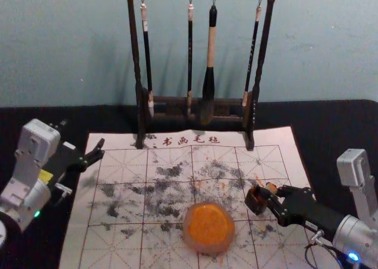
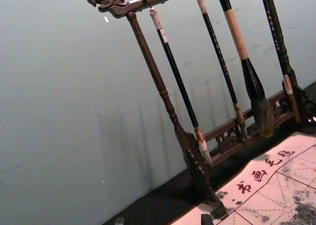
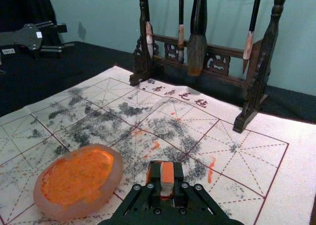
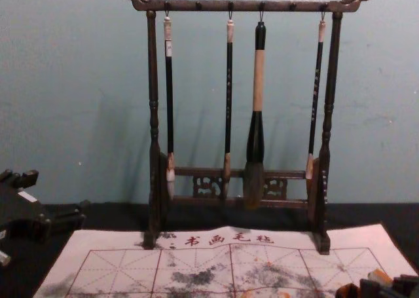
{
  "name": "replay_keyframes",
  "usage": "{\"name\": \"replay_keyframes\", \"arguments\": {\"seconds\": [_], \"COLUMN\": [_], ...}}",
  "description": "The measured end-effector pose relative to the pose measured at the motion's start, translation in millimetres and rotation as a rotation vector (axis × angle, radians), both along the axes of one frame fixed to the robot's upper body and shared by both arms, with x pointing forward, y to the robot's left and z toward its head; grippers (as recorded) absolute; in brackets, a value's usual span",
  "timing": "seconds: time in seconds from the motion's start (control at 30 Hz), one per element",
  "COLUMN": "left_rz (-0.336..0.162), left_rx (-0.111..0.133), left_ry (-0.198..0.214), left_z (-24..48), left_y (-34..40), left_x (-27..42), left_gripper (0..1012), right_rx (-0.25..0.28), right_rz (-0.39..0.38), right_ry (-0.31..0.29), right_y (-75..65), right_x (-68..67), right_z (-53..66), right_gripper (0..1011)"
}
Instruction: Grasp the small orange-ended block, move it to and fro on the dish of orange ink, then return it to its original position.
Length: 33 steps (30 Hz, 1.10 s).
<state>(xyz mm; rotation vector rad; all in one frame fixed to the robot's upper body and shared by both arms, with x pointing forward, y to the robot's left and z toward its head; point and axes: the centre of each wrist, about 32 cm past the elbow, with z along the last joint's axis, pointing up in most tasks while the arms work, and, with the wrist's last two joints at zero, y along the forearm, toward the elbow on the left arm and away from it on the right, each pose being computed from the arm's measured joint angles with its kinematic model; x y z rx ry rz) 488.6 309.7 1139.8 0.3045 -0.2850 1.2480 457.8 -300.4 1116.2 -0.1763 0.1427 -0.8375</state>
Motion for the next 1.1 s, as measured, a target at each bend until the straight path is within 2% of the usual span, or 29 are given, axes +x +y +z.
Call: {"name": "replay_keyframes", "arguments": {"seconds": [0.47, 0.9, 1.1], "left_rz": [0.000, 0.000, 0.000], "left_rx": [0.000, 0.000, 0.000], "left_ry": [0.000, 0.000, 0.000], "left_z": [0.0, 0.0, 0.0], "left_y": [0.0, 0.0, 0.0], "left_x": [0.0, 0.0, 0.0], "left_gripper": [1001, 1001, 1001], "right_rx": [0.004, 0.014, 0.016], "right_rz": [0.007, 0.028, 0.081], "right_ry": [-0.012, -0.124, -0.136], "right_y": [2.3, 4.0, 11.6], "right_x": [1.1, 6.3, 10.3], "right_z": [11.3, 43.1, 50.1], "right_gripper": [98, 99, 99]}}
